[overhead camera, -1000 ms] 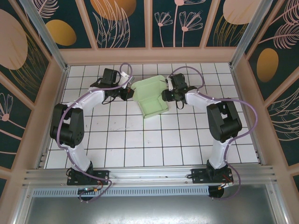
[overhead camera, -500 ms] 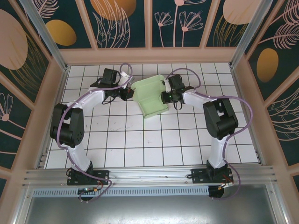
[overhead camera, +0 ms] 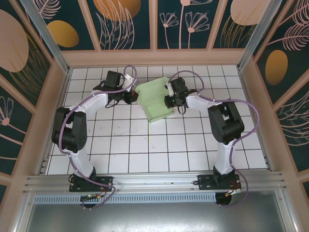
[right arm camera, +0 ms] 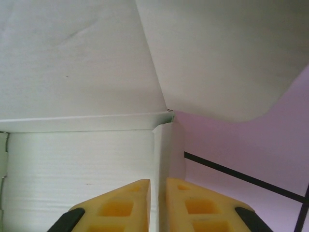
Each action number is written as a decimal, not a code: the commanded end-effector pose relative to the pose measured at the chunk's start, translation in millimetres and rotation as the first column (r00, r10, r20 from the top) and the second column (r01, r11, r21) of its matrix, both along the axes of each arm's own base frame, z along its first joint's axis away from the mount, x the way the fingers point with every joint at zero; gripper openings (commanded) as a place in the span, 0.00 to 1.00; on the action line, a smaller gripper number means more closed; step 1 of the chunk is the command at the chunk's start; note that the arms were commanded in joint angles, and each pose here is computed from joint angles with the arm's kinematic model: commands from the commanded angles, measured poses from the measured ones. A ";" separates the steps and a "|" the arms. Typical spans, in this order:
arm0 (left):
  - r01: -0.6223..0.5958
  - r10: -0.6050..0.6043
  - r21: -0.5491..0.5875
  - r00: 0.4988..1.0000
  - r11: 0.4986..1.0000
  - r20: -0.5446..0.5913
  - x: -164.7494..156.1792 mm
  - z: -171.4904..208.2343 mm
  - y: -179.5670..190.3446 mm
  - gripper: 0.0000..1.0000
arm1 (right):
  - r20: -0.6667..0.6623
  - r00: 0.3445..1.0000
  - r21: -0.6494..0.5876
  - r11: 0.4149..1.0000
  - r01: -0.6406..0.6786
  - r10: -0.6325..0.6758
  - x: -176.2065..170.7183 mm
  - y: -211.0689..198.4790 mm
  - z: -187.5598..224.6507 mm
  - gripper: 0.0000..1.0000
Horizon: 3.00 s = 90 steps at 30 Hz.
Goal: Fold the paper box
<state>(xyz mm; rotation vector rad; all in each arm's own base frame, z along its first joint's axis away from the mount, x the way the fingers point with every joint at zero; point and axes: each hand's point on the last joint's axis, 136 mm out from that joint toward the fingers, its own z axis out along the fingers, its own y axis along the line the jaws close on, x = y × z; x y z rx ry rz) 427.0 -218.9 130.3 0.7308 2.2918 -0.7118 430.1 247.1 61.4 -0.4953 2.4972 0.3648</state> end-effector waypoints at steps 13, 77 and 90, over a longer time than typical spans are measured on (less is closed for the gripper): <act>0.019 -0.019 0.001 1.000 1.000 -0.013 -0.5 -3.4 -1.2 0.00 | -0.147 0.989 -0.187 0.981 -0.049 0.021 -31.6 -11.9 -57.7 0.15; 0.042 -0.041 0.023 0.999 0.999 -0.018 -4.9 -9.5 2.1 0.00 | 0.119 0.988 -0.173 0.978 0.117 -0.097 7.5 -10.5 24.1 0.47; 0.152 -0.150 0.079 0.988 0.985 -0.033 -7.2 -10.1 -0.5 0.00 | 0.237 0.966 0.065 0.990 -0.126 0.107 -9.6 -20.5 111.4 0.61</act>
